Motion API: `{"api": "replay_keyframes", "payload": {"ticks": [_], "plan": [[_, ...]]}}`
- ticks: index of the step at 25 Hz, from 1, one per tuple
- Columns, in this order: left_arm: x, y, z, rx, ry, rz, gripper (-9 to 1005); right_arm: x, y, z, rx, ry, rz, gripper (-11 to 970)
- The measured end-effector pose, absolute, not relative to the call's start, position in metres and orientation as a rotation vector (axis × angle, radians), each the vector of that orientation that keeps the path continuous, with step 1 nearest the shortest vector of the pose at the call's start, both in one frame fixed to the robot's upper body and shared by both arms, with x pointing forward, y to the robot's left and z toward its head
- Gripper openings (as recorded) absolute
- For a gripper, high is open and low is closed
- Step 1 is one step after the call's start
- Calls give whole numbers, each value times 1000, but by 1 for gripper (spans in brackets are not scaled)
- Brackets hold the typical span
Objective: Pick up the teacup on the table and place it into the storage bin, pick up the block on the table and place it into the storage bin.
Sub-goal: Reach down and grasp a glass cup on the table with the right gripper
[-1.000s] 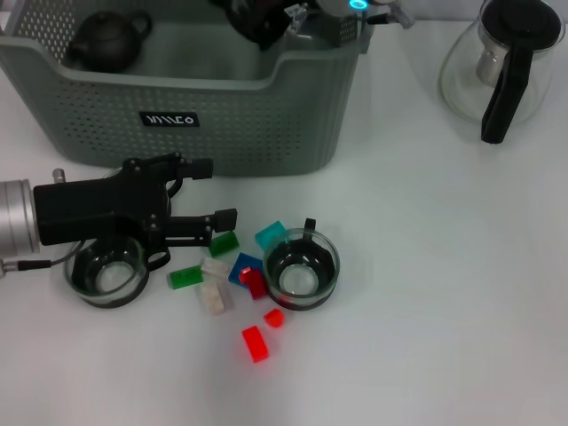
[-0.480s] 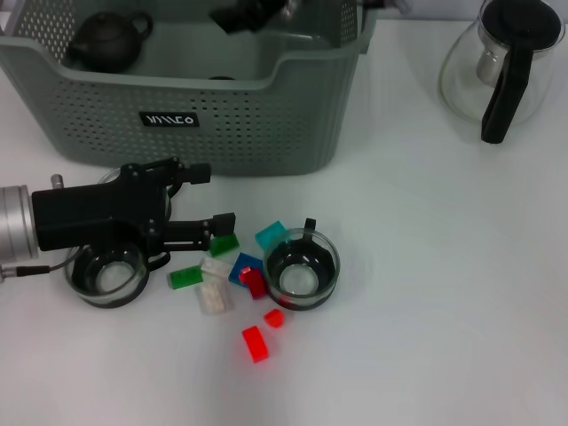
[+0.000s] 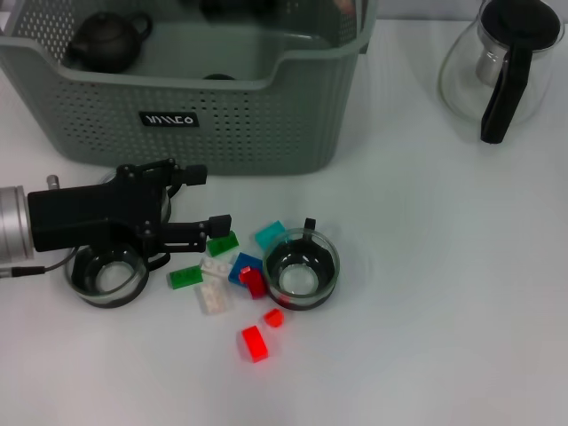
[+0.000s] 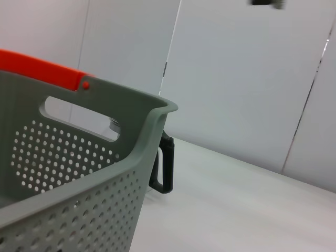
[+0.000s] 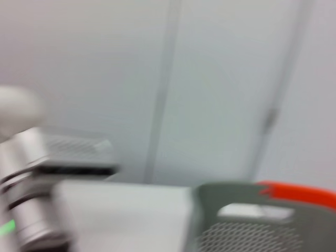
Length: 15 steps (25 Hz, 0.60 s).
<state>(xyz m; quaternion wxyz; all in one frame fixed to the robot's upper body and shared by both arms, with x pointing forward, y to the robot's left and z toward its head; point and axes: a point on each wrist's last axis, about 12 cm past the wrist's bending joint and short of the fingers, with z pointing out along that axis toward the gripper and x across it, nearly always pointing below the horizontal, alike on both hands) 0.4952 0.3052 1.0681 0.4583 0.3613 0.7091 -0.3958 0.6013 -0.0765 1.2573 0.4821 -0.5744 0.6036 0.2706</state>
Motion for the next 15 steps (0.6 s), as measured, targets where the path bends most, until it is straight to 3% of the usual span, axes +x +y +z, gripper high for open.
{"api": "replay_keyframes", "payload": {"ticks": [6,15], "plan": [[494,307,1068,888,1752,-968,873,559,-110,1242,-1767,1443,755,612],[494,311,1068,870,1757,-956,873,547,-119,1220,-2009,1610,682,613]]}}
